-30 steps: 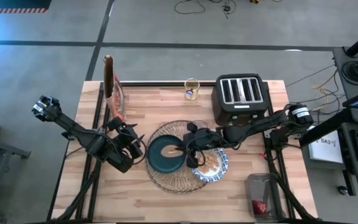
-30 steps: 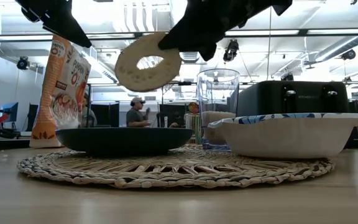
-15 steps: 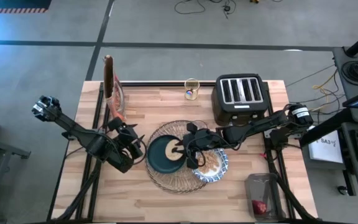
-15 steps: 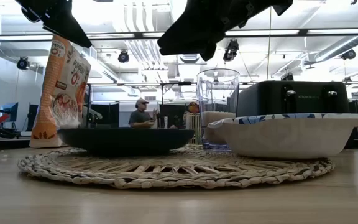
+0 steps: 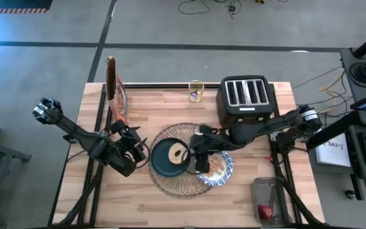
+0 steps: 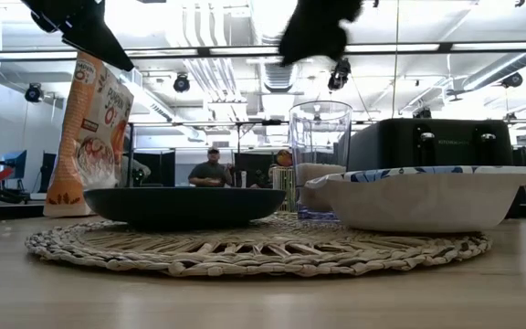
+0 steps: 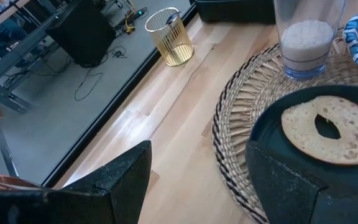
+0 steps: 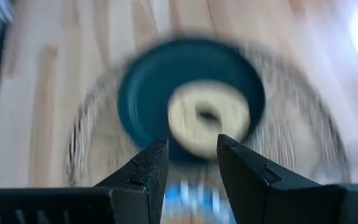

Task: Arrange a breakfast setting
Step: Put the apple on the brown placemat to the top right of the blue plate

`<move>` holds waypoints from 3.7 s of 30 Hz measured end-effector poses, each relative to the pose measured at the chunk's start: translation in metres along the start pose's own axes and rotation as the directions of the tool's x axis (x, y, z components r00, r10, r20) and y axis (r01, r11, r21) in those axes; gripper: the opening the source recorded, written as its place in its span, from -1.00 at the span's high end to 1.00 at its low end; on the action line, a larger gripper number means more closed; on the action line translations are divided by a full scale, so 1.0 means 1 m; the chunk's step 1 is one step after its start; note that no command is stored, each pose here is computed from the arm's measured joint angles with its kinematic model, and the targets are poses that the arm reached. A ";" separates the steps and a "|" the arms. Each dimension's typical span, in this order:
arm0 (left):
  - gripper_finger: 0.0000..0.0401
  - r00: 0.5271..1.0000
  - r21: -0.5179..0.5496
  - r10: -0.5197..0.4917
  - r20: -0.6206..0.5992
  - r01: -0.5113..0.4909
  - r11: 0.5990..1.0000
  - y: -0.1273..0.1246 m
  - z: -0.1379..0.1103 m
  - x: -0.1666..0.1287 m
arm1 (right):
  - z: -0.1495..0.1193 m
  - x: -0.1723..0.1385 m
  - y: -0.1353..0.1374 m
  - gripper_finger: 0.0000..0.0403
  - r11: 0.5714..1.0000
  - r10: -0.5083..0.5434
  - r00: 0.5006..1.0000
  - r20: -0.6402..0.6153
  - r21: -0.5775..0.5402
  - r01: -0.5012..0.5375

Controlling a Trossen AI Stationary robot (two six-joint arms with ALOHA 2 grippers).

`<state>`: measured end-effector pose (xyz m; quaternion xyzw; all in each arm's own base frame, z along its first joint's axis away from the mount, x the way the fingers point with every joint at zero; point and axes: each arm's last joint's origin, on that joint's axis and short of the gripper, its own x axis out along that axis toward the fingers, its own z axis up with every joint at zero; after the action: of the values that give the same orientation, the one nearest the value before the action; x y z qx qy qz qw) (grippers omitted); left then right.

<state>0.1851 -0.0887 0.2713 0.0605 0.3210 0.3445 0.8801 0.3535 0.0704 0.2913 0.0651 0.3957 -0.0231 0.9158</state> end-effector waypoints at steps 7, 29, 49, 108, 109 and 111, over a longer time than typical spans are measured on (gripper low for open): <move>-0.21 1.000 0.009 0.004 -0.005 -0.004 1.000 0.001 -0.001 0.000 | -0.023 -0.024 0.014 0.30 0.954 -0.068 0.949 -0.308 0.259 0.152; -0.21 0.995 0.130 0.040 -0.090 -0.028 0.991 0.012 -0.008 -0.001 | -0.114 -0.086 0.116 -0.19 0.459 0.179 0.558 -0.810 0.571 0.681; -0.21 0.995 0.084 0.046 -0.093 -0.038 0.996 0.013 -0.009 -0.002 | -0.166 -0.090 0.157 -0.26 0.486 0.223 0.490 -0.843 0.532 0.694; -0.21 0.996 0.072 0.047 -0.082 -0.041 0.997 0.012 -0.008 -0.002 | -0.200 -0.075 0.161 0.16 0.669 0.412 0.439 -0.799 0.592 0.450; -0.21 0.996 0.072 0.047 -0.082 -0.041 0.997 0.012 -0.008 -0.002 | -0.197 -0.079 0.160 0.16 0.665 0.417 0.440 -0.795 0.597 0.449; -0.21 0.996 0.072 0.047 -0.080 -0.041 0.997 0.012 -0.008 -0.002 | -0.189 -0.091 0.158 0.16 0.652 0.425 0.439 -0.792 0.604 0.458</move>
<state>0.1727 -0.0816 0.2703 0.0842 0.3670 0.3547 0.8558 0.1696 0.2521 0.2453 0.4377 0.7684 -0.1578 0.4395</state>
